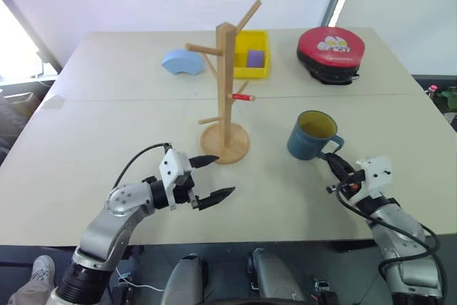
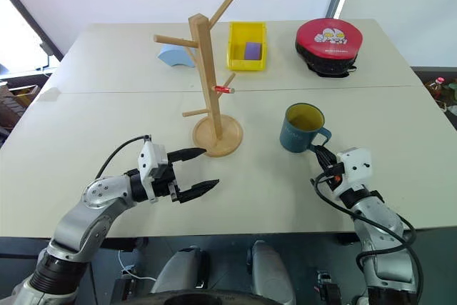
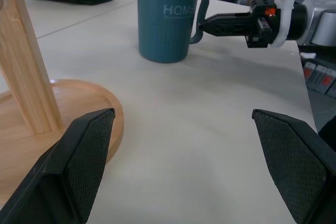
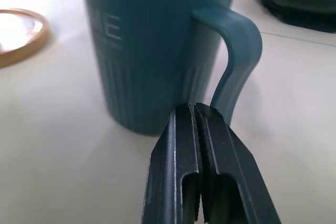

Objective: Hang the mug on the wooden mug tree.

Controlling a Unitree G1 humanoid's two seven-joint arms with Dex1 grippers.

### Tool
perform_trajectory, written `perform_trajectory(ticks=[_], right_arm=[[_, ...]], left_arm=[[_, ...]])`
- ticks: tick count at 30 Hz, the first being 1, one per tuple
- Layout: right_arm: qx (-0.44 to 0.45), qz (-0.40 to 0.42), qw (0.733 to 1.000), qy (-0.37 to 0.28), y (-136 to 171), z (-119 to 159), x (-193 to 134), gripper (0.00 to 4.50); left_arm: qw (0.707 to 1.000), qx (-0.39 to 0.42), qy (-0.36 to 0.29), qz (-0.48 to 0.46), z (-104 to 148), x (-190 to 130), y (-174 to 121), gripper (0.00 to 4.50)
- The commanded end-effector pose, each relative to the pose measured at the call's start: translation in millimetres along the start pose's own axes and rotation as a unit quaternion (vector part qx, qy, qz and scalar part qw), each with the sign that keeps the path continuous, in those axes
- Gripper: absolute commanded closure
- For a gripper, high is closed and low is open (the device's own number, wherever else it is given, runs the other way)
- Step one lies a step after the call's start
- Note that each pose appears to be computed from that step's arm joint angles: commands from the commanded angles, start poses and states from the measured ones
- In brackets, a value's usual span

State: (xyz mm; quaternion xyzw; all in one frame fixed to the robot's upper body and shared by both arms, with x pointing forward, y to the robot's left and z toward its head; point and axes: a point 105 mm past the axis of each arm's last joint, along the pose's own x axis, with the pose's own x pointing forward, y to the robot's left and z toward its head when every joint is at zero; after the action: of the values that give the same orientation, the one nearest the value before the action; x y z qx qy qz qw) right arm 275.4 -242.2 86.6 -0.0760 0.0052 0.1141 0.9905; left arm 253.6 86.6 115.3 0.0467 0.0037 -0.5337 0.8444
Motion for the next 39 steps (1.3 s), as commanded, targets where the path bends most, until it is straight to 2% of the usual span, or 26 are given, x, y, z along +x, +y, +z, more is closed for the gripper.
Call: perform_trajectory(ticks=[1, 4, 7, 18, 25, 28, 32, 36, 39], right_arm=[[0.012, -0.015, 1.000, -0.013, -7.1, 3.2, -3.8, 4.17], [0.006, -0.019, 1.000, -0.013, -8.3, 0.7, -7.4, 3.07], [0.006, -0.024, 1.000, -0.012, -10.0, -1.6, -8.6, 1.53], [0.012, -0.068, 0.997, -0.025, -28.6, -4.4, 1.8, 1.53], [0.017, -0.062, 0.997, -0.033, -28.2, -3.4, 16.7, 1.53], [0.023, -0.056, 0.997, -0.038, -25.8, -1.9, 22.9, 2.29], [0.028, -0.045, 0.998, -0.041, -21.5, -1.1, 26.0, 4.29], [0.020, -0.029, 0.998, -0.046, -14.9, 3.6, 26.5, 4.41], [-0.049, 0.023, 0.997, -0.050, 2.5, 17.9, 27.6, 4.41]], left_arm=[[1.000, 0.020, -0.014, -0.001, 9.4, 1.7, 0.8, 0.00], [1.000, 0.020, -0.018, -0.004, 11.3, 3.4, 0.4, 0.00], [1.000, 0.020, -0.019, -0.006, 11.4, 4.5, 0.1, 0.00], [0.999, 0.020, -0.024, -0.010, 12.7, 7.8, 0.1, 0.00], [0.999, 0.022, -0.027, -0.008, 15.3, 6.7, -0.3, 0.00], [0.999, 0.024, -0.028, -0.005, 15.8, 6.4, -0.1, 0.00], [0.999, 0.025, -0.028, -0.001, 16.2, 5.7, 0.9, 0.00], [0.999, 0.025, -0.027, 0.005, 16.1, 4.1, 2.7, 0.00], [0.999, 0.024, -0.031, 0.020, 17.5, 0.9, 7.6, 0.00]])
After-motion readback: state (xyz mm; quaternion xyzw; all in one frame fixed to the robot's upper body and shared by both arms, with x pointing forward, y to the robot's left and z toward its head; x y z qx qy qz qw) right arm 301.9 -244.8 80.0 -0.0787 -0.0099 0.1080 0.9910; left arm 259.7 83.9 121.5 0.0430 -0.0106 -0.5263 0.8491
